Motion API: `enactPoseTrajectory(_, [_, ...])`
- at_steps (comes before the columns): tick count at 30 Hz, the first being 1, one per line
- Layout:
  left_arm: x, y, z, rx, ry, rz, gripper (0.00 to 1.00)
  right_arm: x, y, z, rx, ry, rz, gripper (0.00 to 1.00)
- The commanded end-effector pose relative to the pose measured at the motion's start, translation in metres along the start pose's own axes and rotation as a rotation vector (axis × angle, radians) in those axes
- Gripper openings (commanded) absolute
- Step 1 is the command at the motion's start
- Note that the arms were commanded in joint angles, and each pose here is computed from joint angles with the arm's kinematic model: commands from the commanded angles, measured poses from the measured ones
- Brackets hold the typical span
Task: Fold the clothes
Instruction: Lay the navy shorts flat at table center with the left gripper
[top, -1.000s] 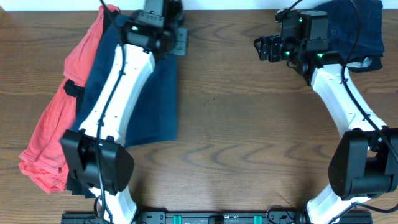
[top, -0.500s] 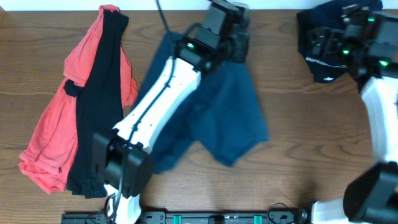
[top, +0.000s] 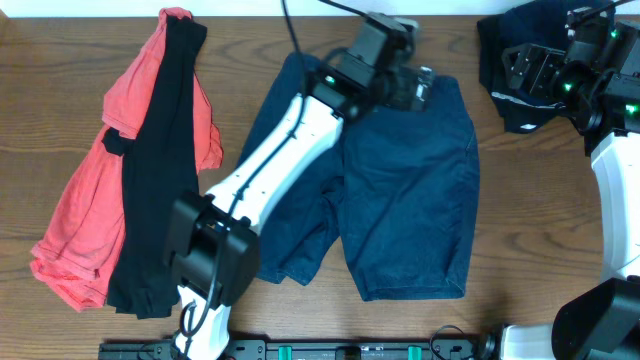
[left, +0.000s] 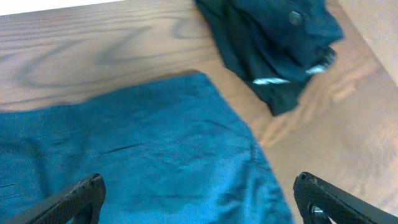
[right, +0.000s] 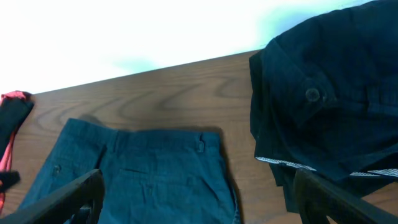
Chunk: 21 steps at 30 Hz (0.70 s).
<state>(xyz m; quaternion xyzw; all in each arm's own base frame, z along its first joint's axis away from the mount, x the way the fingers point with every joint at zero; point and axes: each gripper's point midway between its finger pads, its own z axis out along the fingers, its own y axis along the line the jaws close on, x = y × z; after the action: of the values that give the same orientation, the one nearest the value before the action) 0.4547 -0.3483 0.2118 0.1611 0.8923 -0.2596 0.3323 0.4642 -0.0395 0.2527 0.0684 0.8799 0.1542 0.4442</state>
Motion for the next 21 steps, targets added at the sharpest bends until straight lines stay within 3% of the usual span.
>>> enactPoseTrajectory(1, [-0.034, 0.023, -0.043, -0.031, -0.083, -0.033, 0.98, 0.004, 0.004, 0.002, -0.021, 0.012, -0.011, 0.95])
enactPoseTrajectory(5, [-0.037, 0.066, -0.072, -0.106, -0.070, -0.101, 0.98, 0.012, 0.017, 0.007, -0.044, 0.044, -0.065, 0.96])
enactPoseTrajectory(9, [-0.015, 0.105, -0.087, -0.166, 0.028, -0.185, 0.98, 0.033, 0.039, 0.021, -0.087, 0.113, -0.132, 0.99])
enactPoseTrajectory(14, [0.022, 0.134, -0.102, -0.239, 0.173, -0.250, 0.98, 0.074, 0.080, 0.052, -0.177, 0.227, -0.270, 0.99])
enactPoseTrajectory(21, [0.043, 0.164, -0.118, -0.354, 0.245, -0.312, 0.98, 0.136, 0.131, 0.101, -0.269, 0.347, -0.438, 0.99])
